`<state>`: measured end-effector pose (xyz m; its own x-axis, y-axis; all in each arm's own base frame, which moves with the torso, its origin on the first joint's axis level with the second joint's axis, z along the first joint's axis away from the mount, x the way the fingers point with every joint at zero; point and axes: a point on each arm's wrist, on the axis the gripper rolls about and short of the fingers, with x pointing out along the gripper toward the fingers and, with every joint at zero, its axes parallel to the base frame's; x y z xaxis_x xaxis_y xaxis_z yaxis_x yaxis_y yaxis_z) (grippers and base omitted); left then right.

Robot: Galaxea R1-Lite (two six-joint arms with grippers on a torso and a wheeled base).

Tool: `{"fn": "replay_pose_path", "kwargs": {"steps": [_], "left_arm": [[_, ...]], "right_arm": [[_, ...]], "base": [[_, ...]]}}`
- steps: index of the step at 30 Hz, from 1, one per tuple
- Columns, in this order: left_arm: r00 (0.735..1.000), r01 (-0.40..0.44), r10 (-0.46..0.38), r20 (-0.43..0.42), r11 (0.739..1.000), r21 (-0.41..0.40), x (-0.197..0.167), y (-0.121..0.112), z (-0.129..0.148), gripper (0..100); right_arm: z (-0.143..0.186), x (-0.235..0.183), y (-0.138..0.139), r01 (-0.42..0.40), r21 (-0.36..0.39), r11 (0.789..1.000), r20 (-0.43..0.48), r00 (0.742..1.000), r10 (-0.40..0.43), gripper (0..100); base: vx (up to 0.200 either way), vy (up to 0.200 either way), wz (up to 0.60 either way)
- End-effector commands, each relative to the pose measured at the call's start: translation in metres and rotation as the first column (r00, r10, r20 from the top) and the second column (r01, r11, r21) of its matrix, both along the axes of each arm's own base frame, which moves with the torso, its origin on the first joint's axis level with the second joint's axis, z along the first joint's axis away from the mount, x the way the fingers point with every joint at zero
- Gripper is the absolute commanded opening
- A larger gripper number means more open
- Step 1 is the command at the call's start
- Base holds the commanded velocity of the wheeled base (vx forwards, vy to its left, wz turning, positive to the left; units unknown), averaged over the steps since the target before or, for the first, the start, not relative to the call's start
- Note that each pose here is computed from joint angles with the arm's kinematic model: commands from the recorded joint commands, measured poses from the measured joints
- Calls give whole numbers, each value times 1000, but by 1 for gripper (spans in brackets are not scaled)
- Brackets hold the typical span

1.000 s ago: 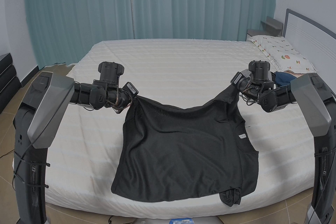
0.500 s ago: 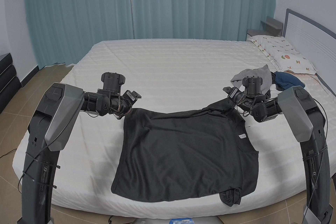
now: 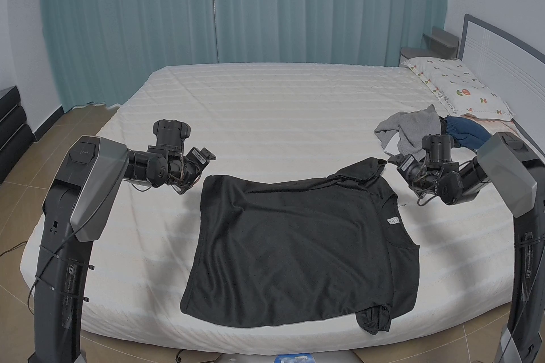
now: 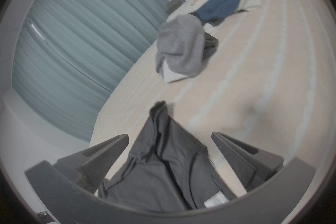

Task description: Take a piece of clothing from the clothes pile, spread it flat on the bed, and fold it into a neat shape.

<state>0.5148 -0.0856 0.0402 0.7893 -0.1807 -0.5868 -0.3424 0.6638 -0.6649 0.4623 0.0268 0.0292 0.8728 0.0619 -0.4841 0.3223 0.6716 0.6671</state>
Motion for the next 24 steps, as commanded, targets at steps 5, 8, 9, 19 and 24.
{"fn": "replay_pose_path", "kwargs": {"steps": [5,8,9,19,24], "left_arm": [[998,-42,40,-53,998,-46,1,1,-19,100],[995,-59,54,-82,996,-65,-3,3,-24,100],[994,-60,54,-95,996,-65,-5,4,-27,100],[986,-9,-12,-165,992,-126,-35,14,-18,100],[984,34,-64,-164,984,-177,-52,20,-11,100]], "right_arm": [[9,-95,-3,-75,187,980,28,997,71,100],[-4,-103,-2,-94,187,978,2,995,95,100],[-5,-103,-2,-99,184,978,-6,995,102,100],[-14,-113,-31,-102,46,994,-74,992,105,100],[-26,-131,-33,-129,7,992,-145,981,129,100]], "base": [[0,0,0],[0,0,0],[0,0,0],[0,0,0],[0,0,0]]}}
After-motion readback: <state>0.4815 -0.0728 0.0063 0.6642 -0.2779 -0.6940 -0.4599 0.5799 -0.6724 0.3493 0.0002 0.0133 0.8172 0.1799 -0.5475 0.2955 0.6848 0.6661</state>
